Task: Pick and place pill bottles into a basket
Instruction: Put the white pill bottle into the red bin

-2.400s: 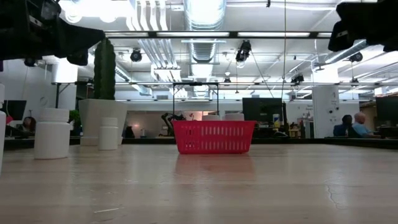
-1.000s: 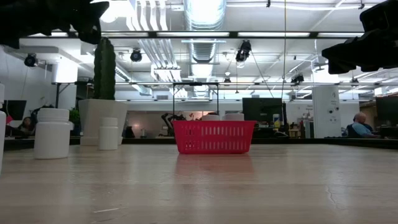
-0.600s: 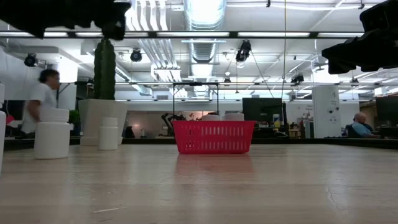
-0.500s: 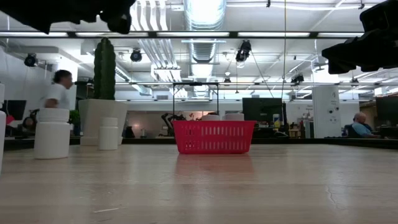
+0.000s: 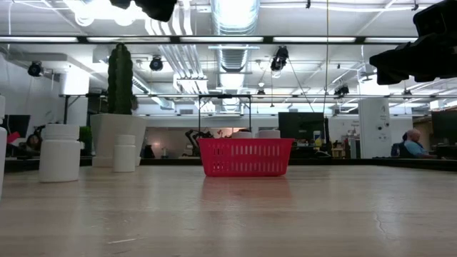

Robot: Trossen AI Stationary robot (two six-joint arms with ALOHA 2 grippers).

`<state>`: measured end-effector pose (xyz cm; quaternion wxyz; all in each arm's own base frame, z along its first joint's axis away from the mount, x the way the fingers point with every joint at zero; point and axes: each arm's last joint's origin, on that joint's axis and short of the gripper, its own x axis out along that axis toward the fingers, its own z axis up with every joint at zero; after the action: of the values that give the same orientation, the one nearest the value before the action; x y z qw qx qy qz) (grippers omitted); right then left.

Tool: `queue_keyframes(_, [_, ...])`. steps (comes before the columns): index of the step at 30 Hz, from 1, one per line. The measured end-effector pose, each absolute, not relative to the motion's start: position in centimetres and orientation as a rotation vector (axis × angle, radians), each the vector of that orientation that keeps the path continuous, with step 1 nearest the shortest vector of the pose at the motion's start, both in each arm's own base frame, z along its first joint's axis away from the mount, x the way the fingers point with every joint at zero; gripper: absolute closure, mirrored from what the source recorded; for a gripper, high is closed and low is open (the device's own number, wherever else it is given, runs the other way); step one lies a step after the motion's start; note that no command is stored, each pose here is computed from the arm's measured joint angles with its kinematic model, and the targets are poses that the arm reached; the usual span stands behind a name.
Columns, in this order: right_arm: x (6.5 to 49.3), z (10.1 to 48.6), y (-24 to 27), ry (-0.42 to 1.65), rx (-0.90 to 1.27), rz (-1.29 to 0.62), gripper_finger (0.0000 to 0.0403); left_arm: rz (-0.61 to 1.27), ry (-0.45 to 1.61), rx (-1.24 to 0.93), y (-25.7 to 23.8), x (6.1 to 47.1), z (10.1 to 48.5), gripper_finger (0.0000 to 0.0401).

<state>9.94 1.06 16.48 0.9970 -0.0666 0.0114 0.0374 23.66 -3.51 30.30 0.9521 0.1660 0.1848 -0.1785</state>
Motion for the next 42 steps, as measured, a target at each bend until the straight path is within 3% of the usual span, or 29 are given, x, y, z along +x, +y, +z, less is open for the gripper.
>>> queue_keyframes(8, [9.9,16.5,1.1,0.023,-0.133,0.075,0.0394,-0.136,0.646,0.315,-3.5,25.3,32.5,0.0266])
queue_keyframes(14, [9.9,16.5,1.1,0.023,-0.133,0.075,0.0394,-0.069,0.765,0.145,-3.5,25.9,33.7,0.0266])
queue_keyframes(30, [9.9,16.5,1.1,0.023,-0.133,0.073,0.0394,-0.088,0.878,0.064,-3.7,26.0,33.3,0.0264])
queue_keyframes(34, [9.9,16.5,1.1,0.023,-0.133,0.073,0.0394,-0.097,0.927,0.064,-3.7,25.7,33.0,0.024])
queue_keyframes(42, [9.9,16.5,1.1,0.023,-0.133,0.073,0.0394,-0.162,0.937,0.026,-4.0,25.7,32.8,0.0145])
